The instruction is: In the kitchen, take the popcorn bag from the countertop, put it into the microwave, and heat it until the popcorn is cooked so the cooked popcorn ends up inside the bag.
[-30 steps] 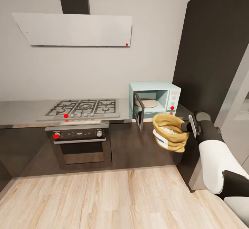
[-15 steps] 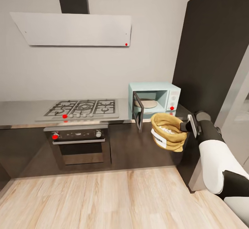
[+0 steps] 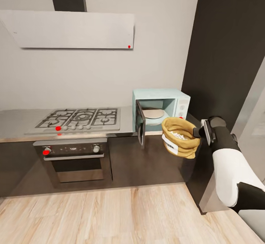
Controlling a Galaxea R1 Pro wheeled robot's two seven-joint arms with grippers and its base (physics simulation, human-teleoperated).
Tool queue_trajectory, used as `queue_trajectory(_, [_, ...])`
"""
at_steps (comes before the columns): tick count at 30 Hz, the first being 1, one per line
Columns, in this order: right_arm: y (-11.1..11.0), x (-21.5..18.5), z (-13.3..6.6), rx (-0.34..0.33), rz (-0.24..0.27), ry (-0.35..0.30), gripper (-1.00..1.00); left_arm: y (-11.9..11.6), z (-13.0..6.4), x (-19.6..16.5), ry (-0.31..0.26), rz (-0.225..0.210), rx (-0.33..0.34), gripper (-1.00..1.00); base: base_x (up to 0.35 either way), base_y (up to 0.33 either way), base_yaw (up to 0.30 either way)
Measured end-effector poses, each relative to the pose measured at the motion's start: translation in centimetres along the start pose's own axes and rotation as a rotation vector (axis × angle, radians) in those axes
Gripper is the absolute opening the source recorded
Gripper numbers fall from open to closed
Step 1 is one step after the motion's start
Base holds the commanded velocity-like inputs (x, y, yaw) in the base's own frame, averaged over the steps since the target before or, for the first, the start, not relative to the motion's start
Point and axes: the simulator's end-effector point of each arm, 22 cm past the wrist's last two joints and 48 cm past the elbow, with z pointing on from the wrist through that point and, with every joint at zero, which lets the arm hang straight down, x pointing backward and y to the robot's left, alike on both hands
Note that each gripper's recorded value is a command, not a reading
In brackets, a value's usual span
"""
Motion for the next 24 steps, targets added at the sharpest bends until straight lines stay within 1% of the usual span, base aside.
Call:
queue_trajectory(6, [-0.3, 0.1, 0.0, 0.012, -0.007, 0.001, -1.00, 0.0, 0.0, 0.0, 0.000, 0.000, 0.000, 1.00, 0.002, -0.001, 0.000])
queue_trajectory(9, [0.0, 0.1, 0.2, 0.010, -0.010, 0.010, -1.00, 0.0, 0.0, 0.0, 0.000, 0.000, 0.000, 1.00, 0.000, 0.000, 0.000])
queue_trajectory(10, [0.7, -0.6, -0.1, 0.000, -0.018, 0.010, -1.00, 0.0, 0.0, 0.0, 0.000, 0.001, 0.000, 1.00, 0.000, 0.000, 0.000])
queue_trajectory(11, [2.1, -1.3, -0.1, -0.010, -0.057, 0.031, -1.00, 0.0, 0.0, 0.0, 0.000, 0.000, 0.000, 1.00, 0.000, 0.000, 0.000])
queue_trajectory(12, [2.1, -1.4, -0.1, -0.004, -0.069, 0.036, -1.00, 0.0, 0.0, 0.0, 0.001, 0.001, 0.000, 1.00, 0.000, 0.000, 0.000])
queue_trajectory(15, [3.2, -3.3, -1.0, -0.028, -0.071, 0.033, -1.00, 0.0, 0.0, 0.0, 0.001, 0.001, 0.000, 1.00, 0.000, 0.000, 0.000])
queue_trajectory(18, [4.0, -4.3, -1.5, -0.045, -0.078, 0.049, -1.00, 0.0, 0.0, 0.0, 0.001, 0.001, 0.000, 1.00, 0.000, 0.000, 0.000])
queue_trajectory(21, [4.2, -4.7, -1.7, -0.050, -0.081, 0.053, -1.00, -0.1, 0.0, 0.1, 0.001, 0.001, 0.001, 1.00, 0.000, 0.000, 0.000])
queue_trajectory(24, [4.7, -5.5, -2.2, -0.060, -0.079, 0.043, -1.00, -0.1, 0.0, 0.1, 0.001, 0.001, 0.001, 1.00, 0.000, 0.000, 0.000])
